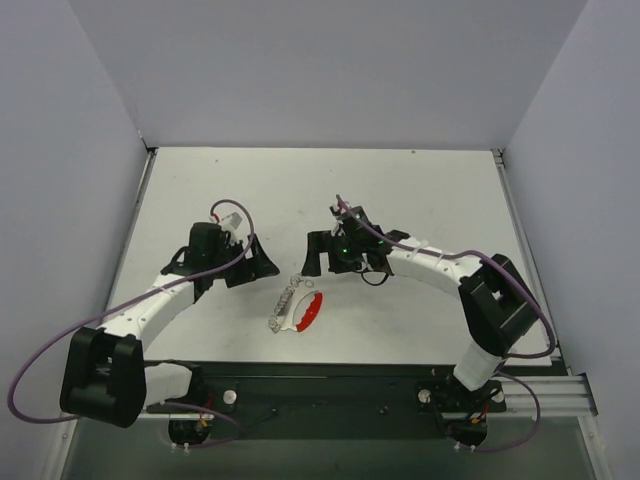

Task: Put the keys on the keyring

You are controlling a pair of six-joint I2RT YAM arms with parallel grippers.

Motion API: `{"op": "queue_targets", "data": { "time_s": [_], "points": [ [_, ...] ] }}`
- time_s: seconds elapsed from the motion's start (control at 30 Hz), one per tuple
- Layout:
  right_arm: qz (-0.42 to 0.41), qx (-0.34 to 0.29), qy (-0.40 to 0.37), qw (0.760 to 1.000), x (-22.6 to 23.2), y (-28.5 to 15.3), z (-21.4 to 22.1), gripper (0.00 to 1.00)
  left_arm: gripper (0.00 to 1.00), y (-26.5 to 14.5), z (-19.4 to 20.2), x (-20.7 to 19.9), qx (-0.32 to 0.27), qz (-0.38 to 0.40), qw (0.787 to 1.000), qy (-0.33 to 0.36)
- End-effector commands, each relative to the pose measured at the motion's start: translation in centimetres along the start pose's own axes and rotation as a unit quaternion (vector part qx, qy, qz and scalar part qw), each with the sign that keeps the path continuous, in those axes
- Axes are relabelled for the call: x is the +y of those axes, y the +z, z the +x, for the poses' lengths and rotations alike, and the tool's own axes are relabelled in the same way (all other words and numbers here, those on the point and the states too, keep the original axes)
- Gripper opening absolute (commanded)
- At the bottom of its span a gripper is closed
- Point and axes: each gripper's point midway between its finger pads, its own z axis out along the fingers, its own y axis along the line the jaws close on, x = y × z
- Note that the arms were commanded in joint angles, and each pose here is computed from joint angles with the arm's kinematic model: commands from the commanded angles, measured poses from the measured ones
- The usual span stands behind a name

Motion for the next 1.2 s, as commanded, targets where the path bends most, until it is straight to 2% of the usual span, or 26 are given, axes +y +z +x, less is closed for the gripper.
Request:
{"op": "queue_targets", "data": {
  "time_s": [0.0,0.13,0.17,0.3,0.43,0.57,0.73,0.93,1.17],
  "points": [
    [-0.048,-0.044,0.013,0.998,2.2,-0.2,-1.5,0.94,0.89,1.1,-1.0,-2.1,-0.022,0.067,0.998,0.005],
    [-0.072,-0.04,0.025,0.996,3.2,1.0,-0.9,0.84,0.88,1.3,-0.9,-2.4,-0.018,0.08,0.997,0.01],
    [-0.075,-0.03,0.023,0.996,3.5,1.6,-0.4,0.77,0.88,1.4,-1.2,-2.3,-0.021,0.076,0.997,0.011],
    [-0.077,-0.016,0.026,0.997,4.4,2.7,0.0,0.63,0.88,1.5,-1.1,-1.8,-0.021,0.066,0.998,0.013],
    [-0.046,-0.01,0.01,0.999,4.5,3.6,0.5,0.6,0.88,1.6,-1.0,-1.4,-0.017,0.054,0.998,0.013],
    [-0.03,-0.004,0.003,1.0,4.5,4.7,0.9,0.5,0.88,1.3,-1.3,-1.4,-0.023,0.049,0.998,0.015],
    [-0.017,-0.002,-0.008,1.0,4.7,5.1,1.0,0.43,0.88,0.5,-1.8,-1.4,-0.033,0.041,0.998,0.023],
    [-0.01,0.002,-0.022,1.0,4.8,5.7,1.2,0.39,0.88,0.2,-1.6,-1.3,-0.035,0.04,0.998,0.026],
    [0.041,0.006,-0.022,0.999,3.2,6.2,1.0,0.34,0.88,-0.1,-1.7,-1.5,-0.037,0.041,0.998,0.029]
  ]
}}
